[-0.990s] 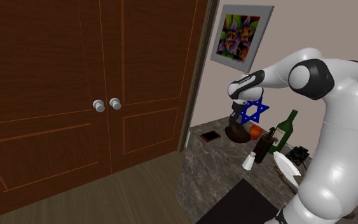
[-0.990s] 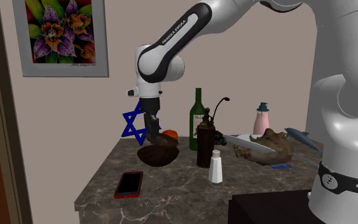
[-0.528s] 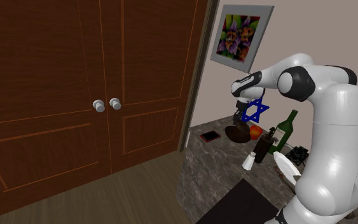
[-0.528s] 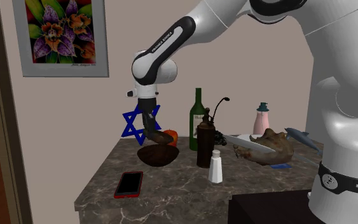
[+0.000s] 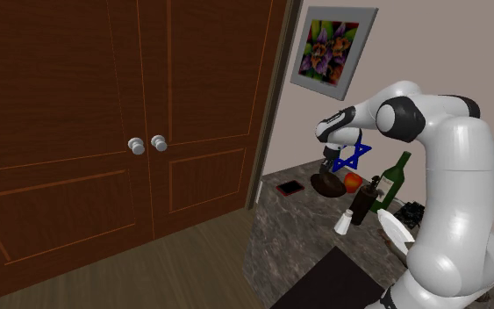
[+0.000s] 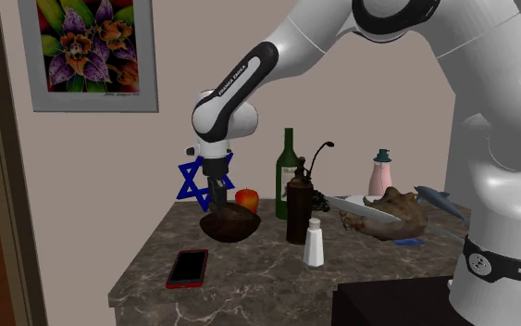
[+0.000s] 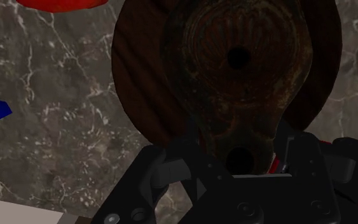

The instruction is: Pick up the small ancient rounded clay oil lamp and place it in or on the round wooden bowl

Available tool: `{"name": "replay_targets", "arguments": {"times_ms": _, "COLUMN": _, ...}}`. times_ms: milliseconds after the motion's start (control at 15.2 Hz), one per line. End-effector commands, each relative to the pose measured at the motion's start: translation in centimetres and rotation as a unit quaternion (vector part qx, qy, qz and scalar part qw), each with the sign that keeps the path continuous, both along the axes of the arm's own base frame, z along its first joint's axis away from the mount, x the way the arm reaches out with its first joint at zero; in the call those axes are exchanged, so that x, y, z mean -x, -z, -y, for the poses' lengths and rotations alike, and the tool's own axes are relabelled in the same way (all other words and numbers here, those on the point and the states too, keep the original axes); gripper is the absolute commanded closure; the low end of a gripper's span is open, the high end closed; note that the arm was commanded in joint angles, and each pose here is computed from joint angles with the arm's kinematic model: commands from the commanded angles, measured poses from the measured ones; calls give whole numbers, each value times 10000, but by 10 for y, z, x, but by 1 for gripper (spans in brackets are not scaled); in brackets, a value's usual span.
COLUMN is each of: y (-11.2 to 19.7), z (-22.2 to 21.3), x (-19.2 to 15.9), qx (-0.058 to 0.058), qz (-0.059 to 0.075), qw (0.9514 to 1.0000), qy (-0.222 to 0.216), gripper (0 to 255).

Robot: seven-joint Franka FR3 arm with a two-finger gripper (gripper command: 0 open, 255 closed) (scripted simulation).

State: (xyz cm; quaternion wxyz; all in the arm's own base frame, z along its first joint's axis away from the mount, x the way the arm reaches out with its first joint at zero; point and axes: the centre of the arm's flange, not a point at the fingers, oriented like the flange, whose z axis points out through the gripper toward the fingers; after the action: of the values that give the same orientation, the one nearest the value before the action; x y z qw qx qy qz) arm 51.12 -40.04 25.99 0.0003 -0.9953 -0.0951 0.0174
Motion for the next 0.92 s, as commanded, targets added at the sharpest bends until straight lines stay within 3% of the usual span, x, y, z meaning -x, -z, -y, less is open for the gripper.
{"name": "replay_targets", "arguments": {"times_ms": 0, "y": 10, "z": 1, "x": 0, "qx": 3, "qz": 4, "qw": 10000, "qy": 1, "gripper": 255}}
{"name": "replay_targets", "arguments": {"times_ms": 594, "y": 17, "z": 1, "x": 0, "qx": 3, "qz": 4, "qw": 10000, "qy": 1, "gripper": 255}}
{"name": "replay_targets", "arguments": {"times_ms": 660, "y": 17, "z": 1, "x": 0, "qx": 3, "qz": 4, "qw": 10000, "qy": 1, "gripper": 0}}
{"name": "replay_targets", "arguments": {"times_ms": 858, "y": 17, "z": 1, "x": 0, "qx": 3, "qz": 4, "qw": 10000, "qy": 1, "gripper": 0}}
